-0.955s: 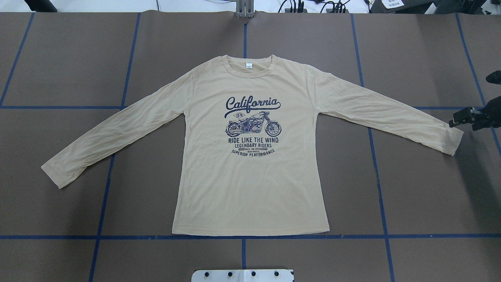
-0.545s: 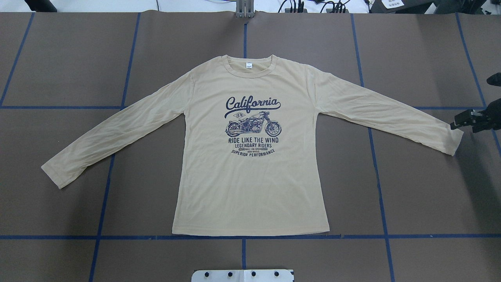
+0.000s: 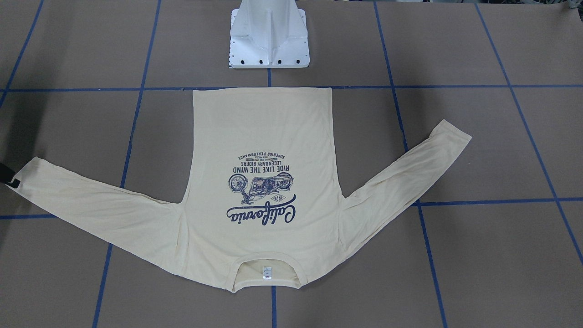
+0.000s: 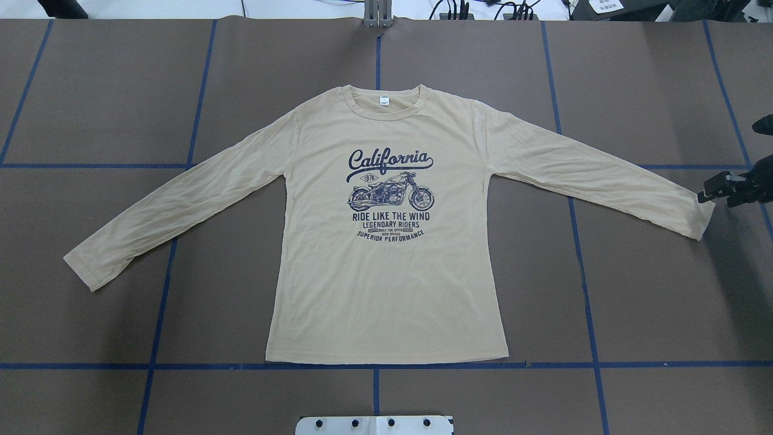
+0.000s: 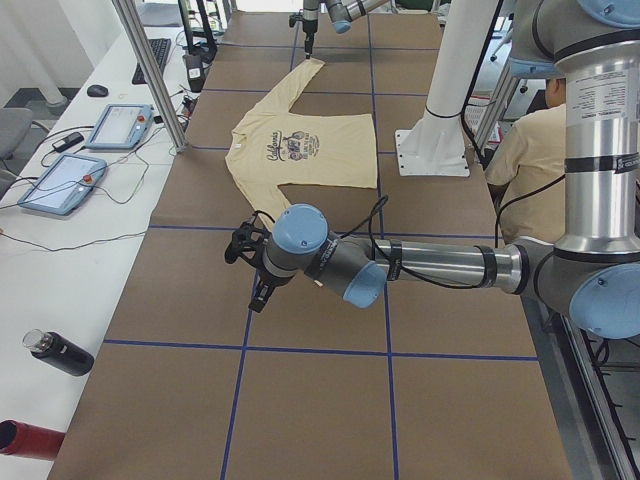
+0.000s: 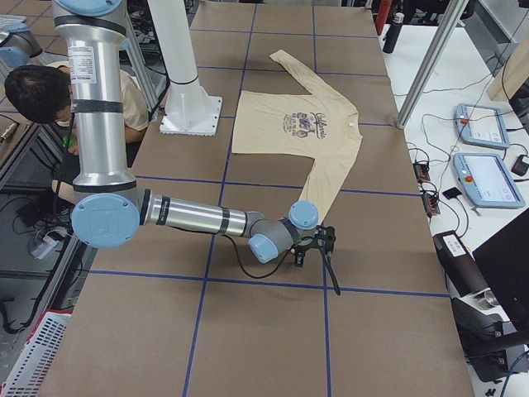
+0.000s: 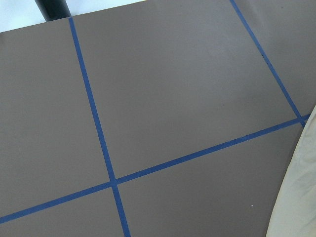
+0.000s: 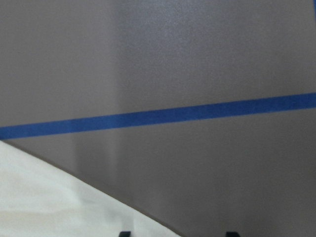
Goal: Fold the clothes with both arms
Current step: 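Lower the right gripper to the sleeve cuff nearest it and grasp it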
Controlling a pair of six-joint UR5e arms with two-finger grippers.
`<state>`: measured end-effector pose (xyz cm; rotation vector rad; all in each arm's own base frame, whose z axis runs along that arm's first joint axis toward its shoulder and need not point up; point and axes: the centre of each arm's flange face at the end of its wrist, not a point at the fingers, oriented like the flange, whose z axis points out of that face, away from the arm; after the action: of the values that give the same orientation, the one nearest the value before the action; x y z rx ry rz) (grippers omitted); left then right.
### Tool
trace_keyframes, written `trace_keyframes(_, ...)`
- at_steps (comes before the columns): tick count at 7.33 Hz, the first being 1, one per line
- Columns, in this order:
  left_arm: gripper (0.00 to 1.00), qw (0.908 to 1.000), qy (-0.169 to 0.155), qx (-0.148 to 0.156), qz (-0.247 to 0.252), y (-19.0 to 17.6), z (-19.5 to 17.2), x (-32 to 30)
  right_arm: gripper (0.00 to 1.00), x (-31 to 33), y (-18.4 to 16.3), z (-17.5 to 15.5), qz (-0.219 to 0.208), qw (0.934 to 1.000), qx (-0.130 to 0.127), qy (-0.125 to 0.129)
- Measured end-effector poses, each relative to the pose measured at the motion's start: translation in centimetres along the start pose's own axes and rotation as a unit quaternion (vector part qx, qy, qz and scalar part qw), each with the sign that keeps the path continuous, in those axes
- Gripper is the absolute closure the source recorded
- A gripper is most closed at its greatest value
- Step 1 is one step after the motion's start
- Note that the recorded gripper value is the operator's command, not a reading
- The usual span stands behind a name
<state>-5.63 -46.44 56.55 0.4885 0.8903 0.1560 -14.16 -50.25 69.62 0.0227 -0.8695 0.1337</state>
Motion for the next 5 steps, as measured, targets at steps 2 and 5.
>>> trace_keyframes(2, 0.0, 1.0, 0.0, 0.0, 0.0, -0.01, -0.01, 0.01, 0.31, 0.08, 0.06, 0.04, 0.001, 1.0, -0.001, 0.0)
trace_keyframes(5, 0.0, 1.0, 0.0, 0.0, -0.001, 0.03, 0.04, -0.05, 0.59, 0.22, 0.19, 0.18, 0.002, 1.0, -0.004, 0.0)
